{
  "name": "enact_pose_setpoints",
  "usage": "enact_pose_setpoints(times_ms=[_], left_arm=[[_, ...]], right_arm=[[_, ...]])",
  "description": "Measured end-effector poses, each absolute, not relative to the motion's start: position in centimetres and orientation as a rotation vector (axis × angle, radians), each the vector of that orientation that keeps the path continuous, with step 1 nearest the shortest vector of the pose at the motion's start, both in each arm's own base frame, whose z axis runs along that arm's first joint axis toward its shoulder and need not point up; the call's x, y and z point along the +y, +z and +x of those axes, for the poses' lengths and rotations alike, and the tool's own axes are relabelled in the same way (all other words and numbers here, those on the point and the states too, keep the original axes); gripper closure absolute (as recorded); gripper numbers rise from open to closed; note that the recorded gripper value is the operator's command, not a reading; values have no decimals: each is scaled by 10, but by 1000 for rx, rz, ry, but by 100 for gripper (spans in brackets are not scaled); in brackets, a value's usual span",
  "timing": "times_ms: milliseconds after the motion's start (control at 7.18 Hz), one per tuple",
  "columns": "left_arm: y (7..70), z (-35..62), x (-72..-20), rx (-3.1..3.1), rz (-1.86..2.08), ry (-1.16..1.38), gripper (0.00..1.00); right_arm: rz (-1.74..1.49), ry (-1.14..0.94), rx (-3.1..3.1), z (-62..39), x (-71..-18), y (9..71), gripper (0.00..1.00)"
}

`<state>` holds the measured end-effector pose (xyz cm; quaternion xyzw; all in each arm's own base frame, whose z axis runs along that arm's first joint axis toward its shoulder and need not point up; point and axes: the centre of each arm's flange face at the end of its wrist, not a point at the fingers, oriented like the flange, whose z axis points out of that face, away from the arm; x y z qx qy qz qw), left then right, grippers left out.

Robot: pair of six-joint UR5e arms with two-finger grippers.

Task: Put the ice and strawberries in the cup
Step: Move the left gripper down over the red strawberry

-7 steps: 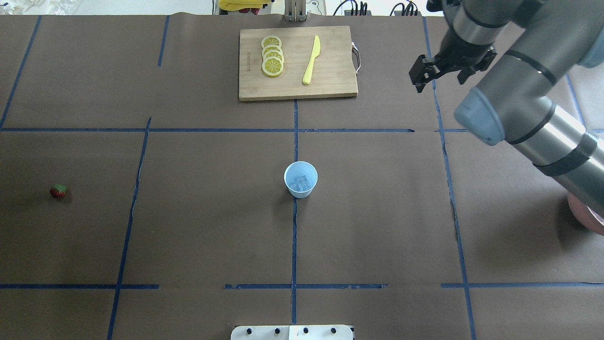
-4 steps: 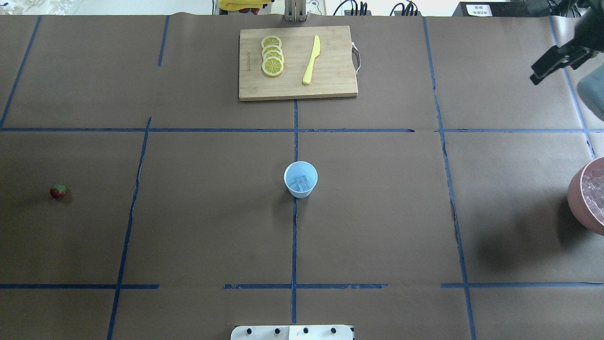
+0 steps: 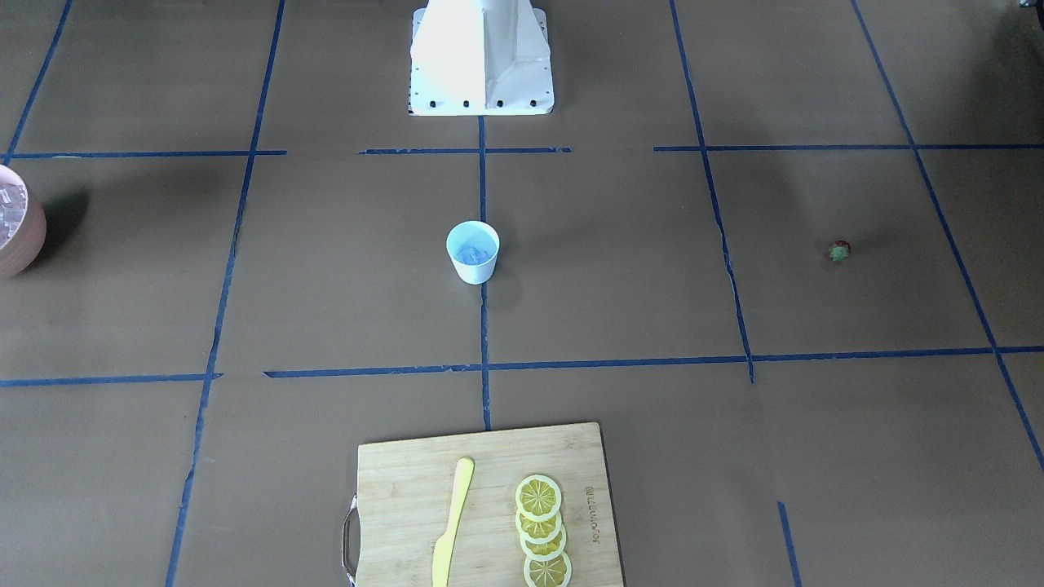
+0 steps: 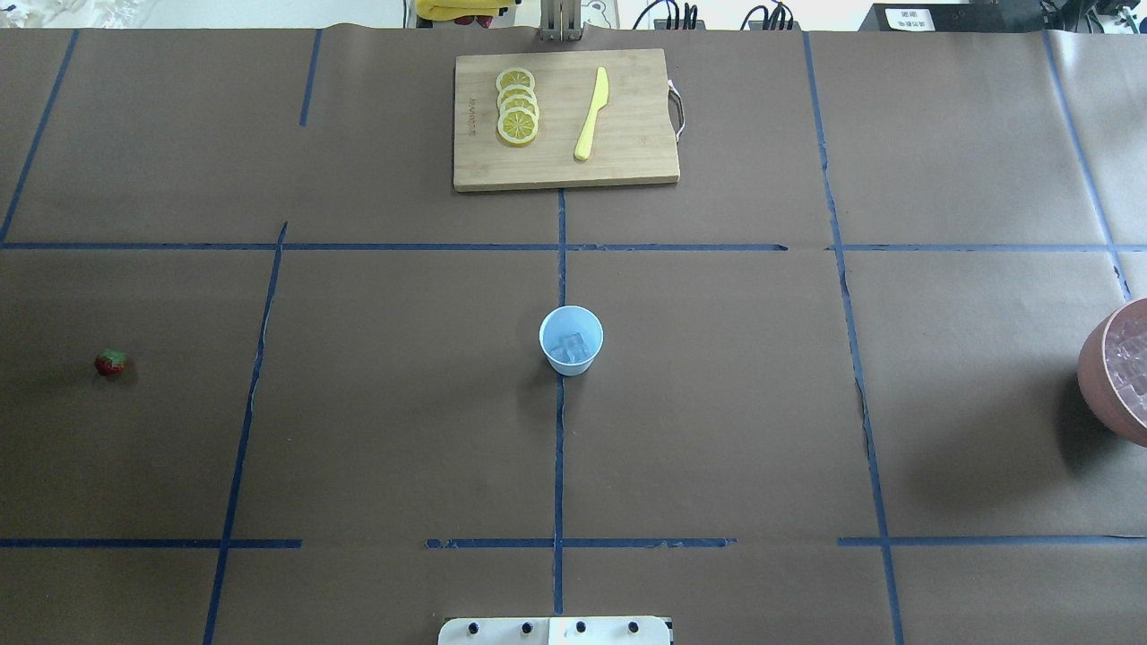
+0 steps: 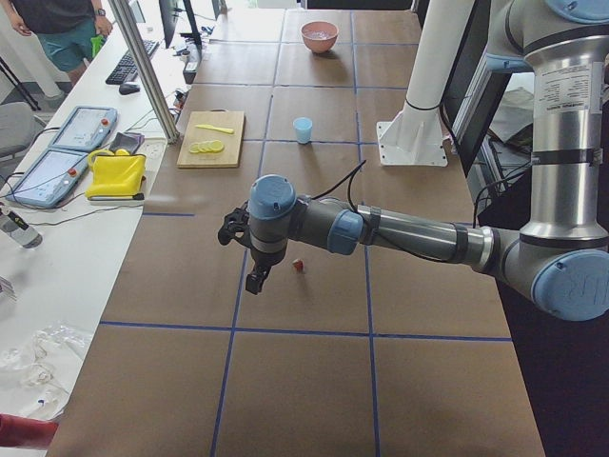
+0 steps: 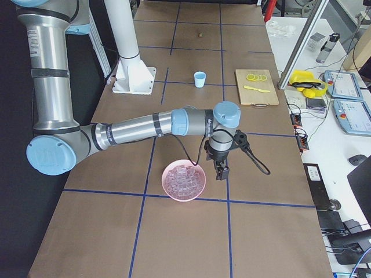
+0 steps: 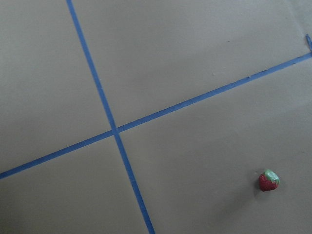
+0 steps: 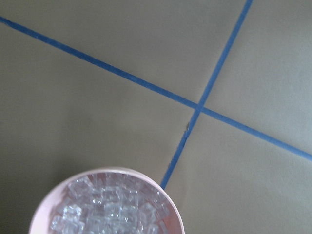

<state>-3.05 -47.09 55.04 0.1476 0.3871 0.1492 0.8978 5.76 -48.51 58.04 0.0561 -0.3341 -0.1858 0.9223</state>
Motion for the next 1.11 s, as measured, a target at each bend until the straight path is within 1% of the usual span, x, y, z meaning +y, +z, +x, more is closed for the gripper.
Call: enact_pose_setpoints(times_ms=[278,418,696,1114], left_arm=[[530,0,-473,826,261,246,0],[522,20,-471,836,232,212,0],[522,65,-459,832,214,140,0],[536,148,-425,828,193,44,0]], right_arm=[[69,-333,-691,76,-443,623,0],[62,-324,-692,78,-434,632,0],[59,-321,-693,78,-430,637,0],[59,-321,-693,78,-430,638,0]])
